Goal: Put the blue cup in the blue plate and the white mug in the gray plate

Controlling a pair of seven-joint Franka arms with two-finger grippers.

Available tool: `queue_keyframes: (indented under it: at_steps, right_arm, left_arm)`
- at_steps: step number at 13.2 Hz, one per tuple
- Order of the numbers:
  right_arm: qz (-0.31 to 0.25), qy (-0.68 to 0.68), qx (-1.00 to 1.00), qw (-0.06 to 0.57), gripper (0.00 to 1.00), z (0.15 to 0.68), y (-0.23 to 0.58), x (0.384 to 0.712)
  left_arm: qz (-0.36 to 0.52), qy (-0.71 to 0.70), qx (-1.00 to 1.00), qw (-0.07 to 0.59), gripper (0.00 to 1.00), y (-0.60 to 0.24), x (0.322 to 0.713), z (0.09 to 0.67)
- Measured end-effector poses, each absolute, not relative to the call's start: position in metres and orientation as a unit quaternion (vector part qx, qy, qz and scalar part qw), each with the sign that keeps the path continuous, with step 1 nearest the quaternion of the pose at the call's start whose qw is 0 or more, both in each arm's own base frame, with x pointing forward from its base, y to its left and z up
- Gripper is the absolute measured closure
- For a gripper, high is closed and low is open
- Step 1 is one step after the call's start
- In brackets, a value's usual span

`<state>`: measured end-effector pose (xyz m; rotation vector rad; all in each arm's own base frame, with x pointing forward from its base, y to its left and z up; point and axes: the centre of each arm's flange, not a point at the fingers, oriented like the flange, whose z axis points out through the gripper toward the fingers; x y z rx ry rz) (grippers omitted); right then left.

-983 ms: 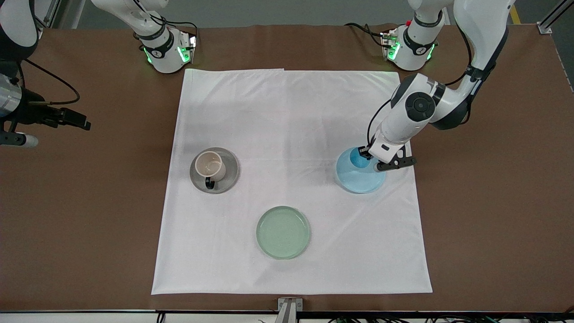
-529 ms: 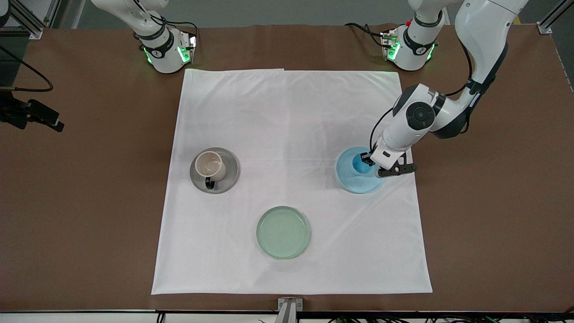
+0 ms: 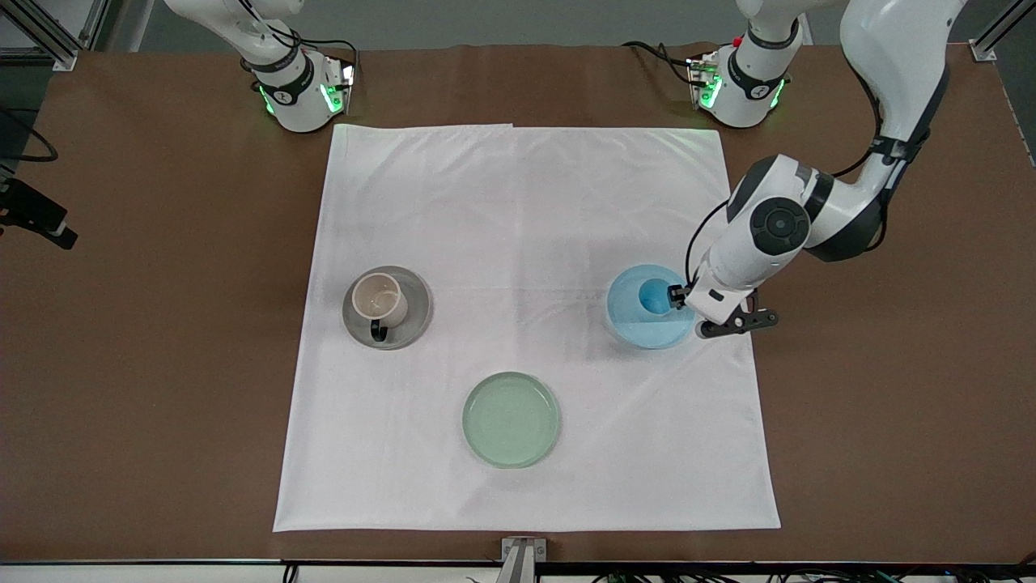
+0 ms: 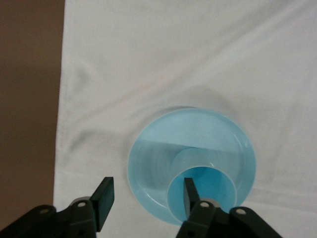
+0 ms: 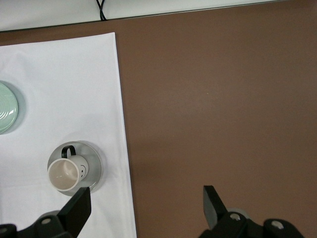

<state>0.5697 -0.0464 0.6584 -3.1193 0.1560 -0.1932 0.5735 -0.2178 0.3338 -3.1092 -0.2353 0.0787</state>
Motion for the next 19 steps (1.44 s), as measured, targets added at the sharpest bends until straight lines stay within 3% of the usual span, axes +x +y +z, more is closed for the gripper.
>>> queue_keyframes:
  at_steps: [3, 6, 9, 14, 19]
  right_arm:
    - [-0.062, 0.05, -0.997, 0.006, 0.0, 0.658, -0.046, 0.57]
    - [-0.065, 0.05, -0.997, 0.006, 0.0, 0.661, -0.046, 0.57]
    - [-0.067, 0.05, -0.996, 0.006, 0.0, 0.664, -0.047, 0.57]
    - [-0.068, 0.05, -0.996, 0.006, 0.0, 0.665, -0.047, 0.57]
    - [-0.068, 0.05, -0.996, 0.006, 0.0, 0.665, -0.047, 0.57]
  left_arm:
    - [-0.015, -0.093, -0.995, 0.018, 0.01, -0.201, 0.613, 0.449]
    - [-0.033, -0.088, -0.995, 0.03, 0.0, -0.131, 0.632, 0.537]
    - [-0.005, -0.048, -0.998, 0.051, 0.0, -0.064, 0.626, 0.574]
    - [-0.014, 0.011, -0.997, 0.078, 0.0, -0.07, 0.582, 0.641]
    - [0.011, 0.012, -0.999, 0.033, 0.0, -0.052, 0.554, 0.653]
